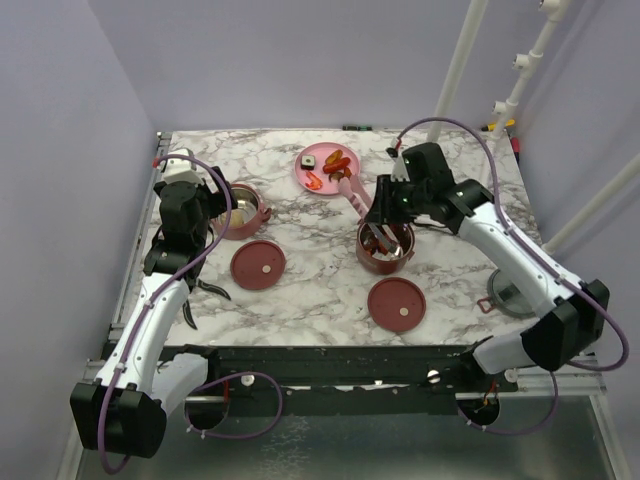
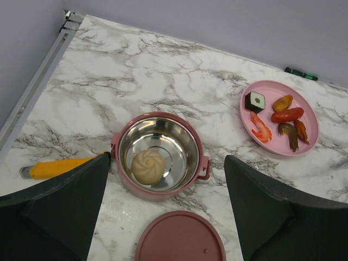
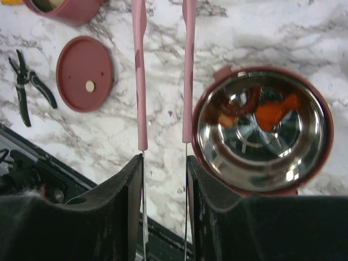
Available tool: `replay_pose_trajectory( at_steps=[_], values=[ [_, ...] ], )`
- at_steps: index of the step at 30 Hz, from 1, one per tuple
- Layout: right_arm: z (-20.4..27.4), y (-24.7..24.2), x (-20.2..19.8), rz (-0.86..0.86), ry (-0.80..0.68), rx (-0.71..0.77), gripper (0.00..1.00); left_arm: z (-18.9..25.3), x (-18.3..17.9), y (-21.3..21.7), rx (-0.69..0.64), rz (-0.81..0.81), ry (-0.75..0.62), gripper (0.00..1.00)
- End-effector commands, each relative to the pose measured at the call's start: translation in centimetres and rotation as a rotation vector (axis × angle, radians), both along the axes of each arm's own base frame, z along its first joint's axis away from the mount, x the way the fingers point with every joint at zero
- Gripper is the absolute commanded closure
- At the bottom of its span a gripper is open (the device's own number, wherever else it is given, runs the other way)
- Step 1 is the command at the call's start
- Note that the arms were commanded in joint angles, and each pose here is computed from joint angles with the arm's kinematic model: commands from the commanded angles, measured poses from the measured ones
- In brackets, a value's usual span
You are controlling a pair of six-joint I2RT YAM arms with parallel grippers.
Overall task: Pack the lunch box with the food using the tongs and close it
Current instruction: Place the fake food in the packing box.
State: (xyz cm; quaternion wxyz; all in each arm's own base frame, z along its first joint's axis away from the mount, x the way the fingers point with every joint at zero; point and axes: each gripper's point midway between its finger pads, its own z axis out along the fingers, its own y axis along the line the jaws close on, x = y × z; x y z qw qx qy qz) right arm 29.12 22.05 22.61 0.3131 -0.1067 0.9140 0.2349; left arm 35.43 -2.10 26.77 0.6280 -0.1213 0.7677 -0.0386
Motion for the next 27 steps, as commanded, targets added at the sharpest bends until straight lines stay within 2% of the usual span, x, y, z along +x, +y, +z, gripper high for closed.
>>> replay_pose_trajectory(
  at_steps=[1,12,20,27],
  values=[
    [0.5,3.9,4.8,0.043,-0.074,0.076,0.65,0.3,-0.1,0.5,-0.001,0.017,-0.022,0.12],
    [-3.7,9.8,13.1,0.025,-0.009,0.129,0.64,0.6,-0.1,0.3,-0.001,0.01,-0.03,0.12],
    [-7.9,10.0,16.7,-0.092,0.018,0.062,0.62,0.8,-0.1,0.3,0.0,0.007,-0.036,0.12],
    [-10.1,11.3,18.5,-0.113,0.043,0.059,0.61,1.1,-0.2,0.3,-0.001,0.005,-0.042,0.12]
  ],
)
